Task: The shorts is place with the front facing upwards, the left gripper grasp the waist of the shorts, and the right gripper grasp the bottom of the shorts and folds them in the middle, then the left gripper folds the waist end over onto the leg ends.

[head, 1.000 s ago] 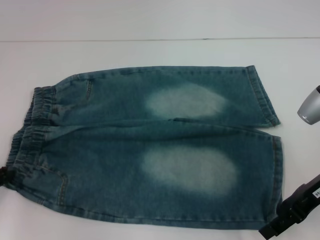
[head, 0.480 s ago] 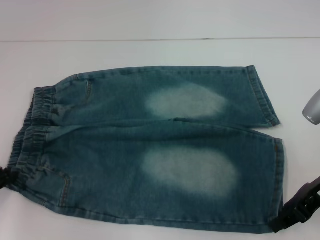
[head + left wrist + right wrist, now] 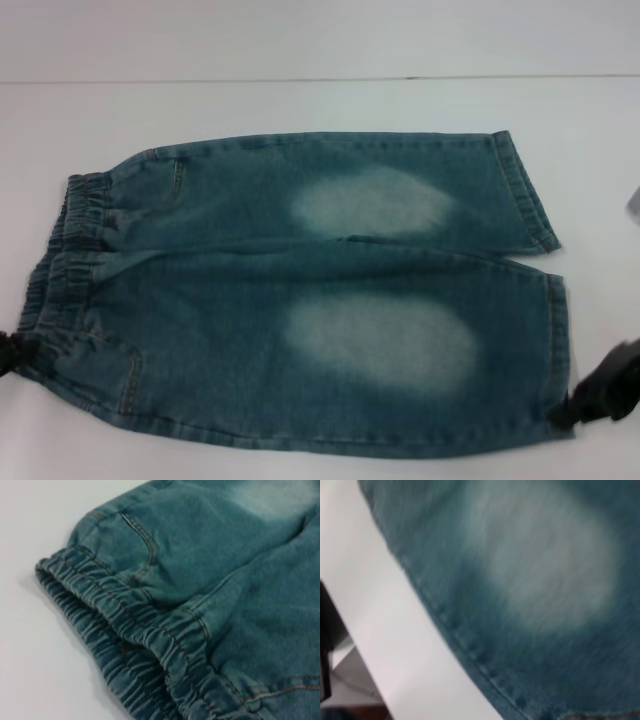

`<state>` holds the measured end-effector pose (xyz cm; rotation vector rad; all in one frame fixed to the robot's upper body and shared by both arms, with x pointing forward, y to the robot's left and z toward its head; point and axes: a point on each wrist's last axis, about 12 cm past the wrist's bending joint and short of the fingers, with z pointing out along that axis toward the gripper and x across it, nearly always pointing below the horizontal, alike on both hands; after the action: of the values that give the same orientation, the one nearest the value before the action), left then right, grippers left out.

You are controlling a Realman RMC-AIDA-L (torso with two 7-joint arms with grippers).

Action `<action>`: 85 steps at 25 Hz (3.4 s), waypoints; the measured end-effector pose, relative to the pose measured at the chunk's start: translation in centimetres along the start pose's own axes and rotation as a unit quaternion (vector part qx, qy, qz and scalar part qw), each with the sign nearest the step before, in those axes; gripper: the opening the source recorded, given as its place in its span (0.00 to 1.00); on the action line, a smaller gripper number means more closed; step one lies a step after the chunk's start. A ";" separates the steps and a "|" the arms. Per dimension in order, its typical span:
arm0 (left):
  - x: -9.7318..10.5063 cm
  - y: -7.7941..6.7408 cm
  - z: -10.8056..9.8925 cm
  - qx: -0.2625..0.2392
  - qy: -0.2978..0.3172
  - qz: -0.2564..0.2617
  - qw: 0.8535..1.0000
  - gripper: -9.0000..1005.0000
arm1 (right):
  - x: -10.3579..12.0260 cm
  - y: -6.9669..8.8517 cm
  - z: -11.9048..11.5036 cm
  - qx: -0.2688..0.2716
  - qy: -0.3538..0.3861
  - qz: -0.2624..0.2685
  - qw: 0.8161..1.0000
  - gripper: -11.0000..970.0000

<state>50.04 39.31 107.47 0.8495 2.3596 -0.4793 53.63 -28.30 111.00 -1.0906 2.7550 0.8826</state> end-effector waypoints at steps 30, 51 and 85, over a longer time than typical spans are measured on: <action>-6.5 1.9 -3.2 -0.044 -0.204 -0.103 0.973 0.07 | -2.6 -1.5 -8.0 0.118 -0.339 -0.095 0.929 0.05; -8.5 1.2 3.0 -0.120 -0.227 -0.128 0.958 0.07 | -4.9 -5.2 -3.4 0.217 -0.394 -0.076 0.890 0.05; -11.3 1.4 6.8 -0.173 -0.206 -0.109 0.957 0.07 | -8.1 -6.8 0.0 0.288 -0.367 -0.084 0.880 0.06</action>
<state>60.82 31.73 109.16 0.2939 2.0664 -0.2814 64.07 -27.29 109.62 -0.6690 2.0238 0.2990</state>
